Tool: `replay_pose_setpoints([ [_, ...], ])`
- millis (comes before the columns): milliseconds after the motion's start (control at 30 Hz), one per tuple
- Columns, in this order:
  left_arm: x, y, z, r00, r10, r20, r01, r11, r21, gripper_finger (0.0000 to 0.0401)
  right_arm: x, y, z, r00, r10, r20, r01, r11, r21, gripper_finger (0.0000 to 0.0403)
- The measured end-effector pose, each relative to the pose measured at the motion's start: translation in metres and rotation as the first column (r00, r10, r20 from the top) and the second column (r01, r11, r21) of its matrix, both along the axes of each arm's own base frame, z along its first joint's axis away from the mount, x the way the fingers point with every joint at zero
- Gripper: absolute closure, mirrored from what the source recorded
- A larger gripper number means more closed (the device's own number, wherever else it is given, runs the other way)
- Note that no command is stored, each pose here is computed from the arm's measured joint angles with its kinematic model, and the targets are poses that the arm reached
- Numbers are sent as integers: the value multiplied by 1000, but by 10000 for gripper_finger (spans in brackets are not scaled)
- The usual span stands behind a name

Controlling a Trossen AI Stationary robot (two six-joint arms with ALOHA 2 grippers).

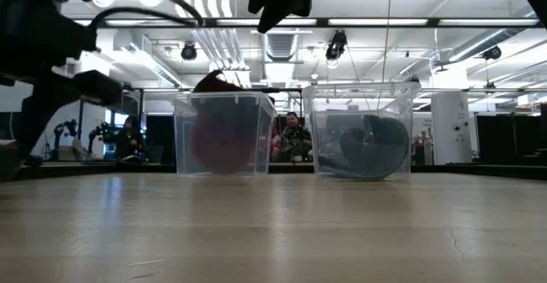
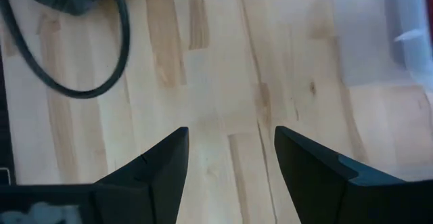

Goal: Pick & Place hat
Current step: Put the gray cap into the right transparent bin

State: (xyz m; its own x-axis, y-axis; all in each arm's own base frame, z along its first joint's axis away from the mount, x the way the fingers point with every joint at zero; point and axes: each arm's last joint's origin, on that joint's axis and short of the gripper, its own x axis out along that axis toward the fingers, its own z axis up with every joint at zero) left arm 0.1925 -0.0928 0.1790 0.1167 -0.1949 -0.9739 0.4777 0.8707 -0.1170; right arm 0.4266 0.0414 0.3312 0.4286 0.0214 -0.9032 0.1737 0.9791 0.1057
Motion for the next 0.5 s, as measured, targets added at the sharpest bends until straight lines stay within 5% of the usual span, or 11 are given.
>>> replay_pose_setpoints([
  [300,8,-3,-15,987,-86,-136,68,989,-131,267,-2,10,-21,996,40,-75,-37,999,38,188],
  [500,15,3,-8,986,-62,-155,41,990,-134,323,-2,12,-42,991,14,-131,-8,999,48,188],
])
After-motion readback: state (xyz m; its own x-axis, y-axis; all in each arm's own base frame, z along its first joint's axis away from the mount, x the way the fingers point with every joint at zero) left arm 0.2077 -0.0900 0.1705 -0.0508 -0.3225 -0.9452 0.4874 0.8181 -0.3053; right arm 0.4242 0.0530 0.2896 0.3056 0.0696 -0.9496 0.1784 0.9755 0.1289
